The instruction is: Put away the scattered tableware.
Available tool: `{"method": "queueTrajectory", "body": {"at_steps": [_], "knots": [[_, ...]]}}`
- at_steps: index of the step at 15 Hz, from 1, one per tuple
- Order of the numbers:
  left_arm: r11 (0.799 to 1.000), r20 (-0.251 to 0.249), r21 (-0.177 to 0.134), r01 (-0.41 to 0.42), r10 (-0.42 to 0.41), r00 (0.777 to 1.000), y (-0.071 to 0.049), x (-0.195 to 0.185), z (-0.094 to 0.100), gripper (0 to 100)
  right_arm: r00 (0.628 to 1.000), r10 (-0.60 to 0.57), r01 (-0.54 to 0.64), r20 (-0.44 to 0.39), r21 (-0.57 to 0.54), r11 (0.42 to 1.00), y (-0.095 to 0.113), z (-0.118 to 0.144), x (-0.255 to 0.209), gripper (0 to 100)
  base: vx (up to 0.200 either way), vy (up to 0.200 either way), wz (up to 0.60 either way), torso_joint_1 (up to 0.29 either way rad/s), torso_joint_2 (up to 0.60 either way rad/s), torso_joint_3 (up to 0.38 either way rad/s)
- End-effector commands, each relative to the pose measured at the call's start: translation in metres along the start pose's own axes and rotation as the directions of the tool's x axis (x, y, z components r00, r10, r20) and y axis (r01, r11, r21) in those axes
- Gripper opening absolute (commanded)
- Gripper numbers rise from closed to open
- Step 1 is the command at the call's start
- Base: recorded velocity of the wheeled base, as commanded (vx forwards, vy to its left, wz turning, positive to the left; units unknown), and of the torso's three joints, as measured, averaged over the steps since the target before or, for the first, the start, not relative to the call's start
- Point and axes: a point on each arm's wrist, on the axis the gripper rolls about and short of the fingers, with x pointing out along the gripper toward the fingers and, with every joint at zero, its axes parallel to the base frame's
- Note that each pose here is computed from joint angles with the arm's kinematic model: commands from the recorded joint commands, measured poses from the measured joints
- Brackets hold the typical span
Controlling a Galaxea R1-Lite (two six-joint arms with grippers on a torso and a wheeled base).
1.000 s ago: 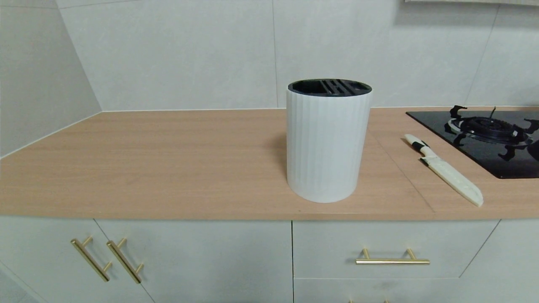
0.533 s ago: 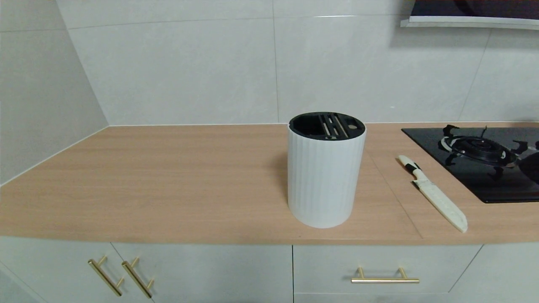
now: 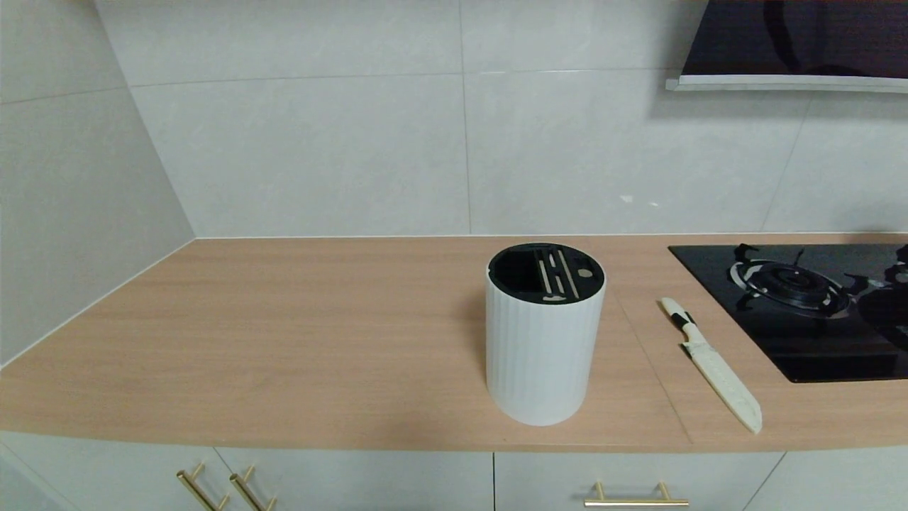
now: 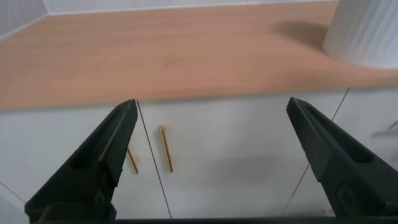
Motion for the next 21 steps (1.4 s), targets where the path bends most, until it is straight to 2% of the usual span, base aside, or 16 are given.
{"method": "queueTrajectory", "body": {"at_steps": [1, 7, 14, 21], "knots": [[1.000, -0.001, 0.000, 0.000, 0.000, 1.000, 0.0000, 0.0000, -0.0001, 100, 1.000, -0.001, 0.001, -0.002, 0.000, 1.000, 0.0000, 0.0000, 0.0002, 100, 0.000, 0.000, 0.00, 0.266, -0.55, -0.295], [1.000, -0.001, 0.000, 0.000, 0.000, 1.000, 0.0000, 0.0000, -0.0001, 100, 1.000, 0.001, -0.001, 0.000, 0.000, 1.000, 0.0000, 0.0000, 0.0000, 100, 0.000, 0.000, 0.00, 0.280, -0.58, -0.308], [1.000, 0.000, 0.000, 0.000, 0.000, 1.000, 0.0000, 0.0000, 0.0000, 100, 1.000, 0.001, -0.001, -0.002, -0.002, 1.000, 0.0000, 0.0000, 0.0002, 100, 0.000, 0.000, 0.00, 0.194, -0.41, -0.210], [1.000, -0.001, 0.001, 0.000, 0.000, 1.000, 0.0000, 0.0000, -0.0001, 100, 1.000, 0.001, -0.001, -0.003, -0.003, 1.000, 0.0000, -0.0001, 0.0002, 100, 0.000, 0.000, 0.00, 0.030, -0.06, -0.032]]}}
